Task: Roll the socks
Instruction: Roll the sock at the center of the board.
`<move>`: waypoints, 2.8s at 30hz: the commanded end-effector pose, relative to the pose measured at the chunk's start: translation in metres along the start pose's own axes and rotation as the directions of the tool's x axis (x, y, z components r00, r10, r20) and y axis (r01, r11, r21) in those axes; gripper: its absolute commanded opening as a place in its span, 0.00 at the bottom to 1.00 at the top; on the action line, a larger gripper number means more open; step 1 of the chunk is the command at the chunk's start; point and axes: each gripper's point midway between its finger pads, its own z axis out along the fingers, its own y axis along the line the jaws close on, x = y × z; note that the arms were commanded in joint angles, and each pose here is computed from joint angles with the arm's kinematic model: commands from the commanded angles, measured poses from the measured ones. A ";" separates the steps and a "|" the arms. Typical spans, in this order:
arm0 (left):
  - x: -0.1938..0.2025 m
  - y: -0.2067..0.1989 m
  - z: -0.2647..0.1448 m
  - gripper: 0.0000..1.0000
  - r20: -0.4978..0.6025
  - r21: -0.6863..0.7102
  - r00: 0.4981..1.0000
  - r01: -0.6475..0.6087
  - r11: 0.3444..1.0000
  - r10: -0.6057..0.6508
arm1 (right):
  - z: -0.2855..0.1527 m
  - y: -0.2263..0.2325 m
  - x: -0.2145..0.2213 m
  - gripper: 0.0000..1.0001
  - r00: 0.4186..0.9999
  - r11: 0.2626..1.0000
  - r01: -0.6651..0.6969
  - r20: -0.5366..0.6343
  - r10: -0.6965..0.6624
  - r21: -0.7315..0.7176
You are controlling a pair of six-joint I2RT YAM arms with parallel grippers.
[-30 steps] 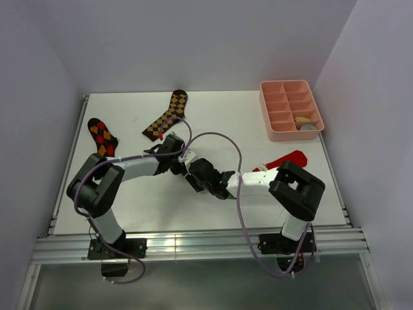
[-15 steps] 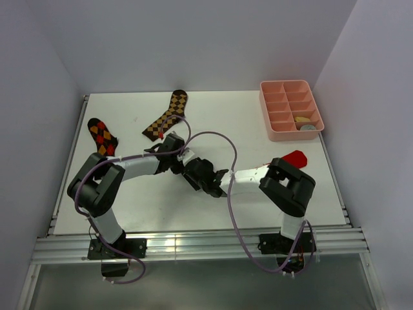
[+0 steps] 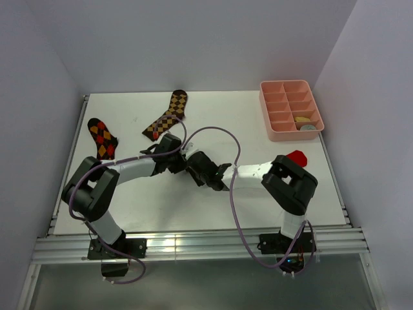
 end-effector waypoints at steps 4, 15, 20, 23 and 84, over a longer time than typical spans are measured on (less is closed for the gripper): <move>-0.017 -0.016 -0.023 0.48 0.074 0.095 0.995 0.067 0.993 -0.074 | -0.012 0.005 0.023 0.00 0.985 0.967 -0.157 -0.104 0.138 -0.203; -0.009 -0.025 -0.033 0.55 0.065 0.231 0.989 0.112 0.967 -0.130 | -0.011 -0.016 0.026 0.00 0.885 0.801 -0.466 -0.207 0.417 -0.377; -0.002 -0.035 -0.028 0.55 0.034 0.273 0.992 0.111 0.956 -0.125 | -0.014 -0.015 0.032 0.00 0.774 0.618 -0.630 -0.315 0.549 -0.470; 0.001 -0.039 -0.022 0.55 0.029 0.273 0.993 0.101 0.957 -0.113 | -0.009 -0.017 0.036 0.00 0.734 0.566 -0.674 -0.344 0.585 -0.476; 0.006 -0.022 0.004 0.00 -0.031 0.049 0.996 -0.086 0.995 0.087 | -0.050 -0.012 -0.038 0.47 0.975 1.000 0.023 0.221 -0.022 -0.005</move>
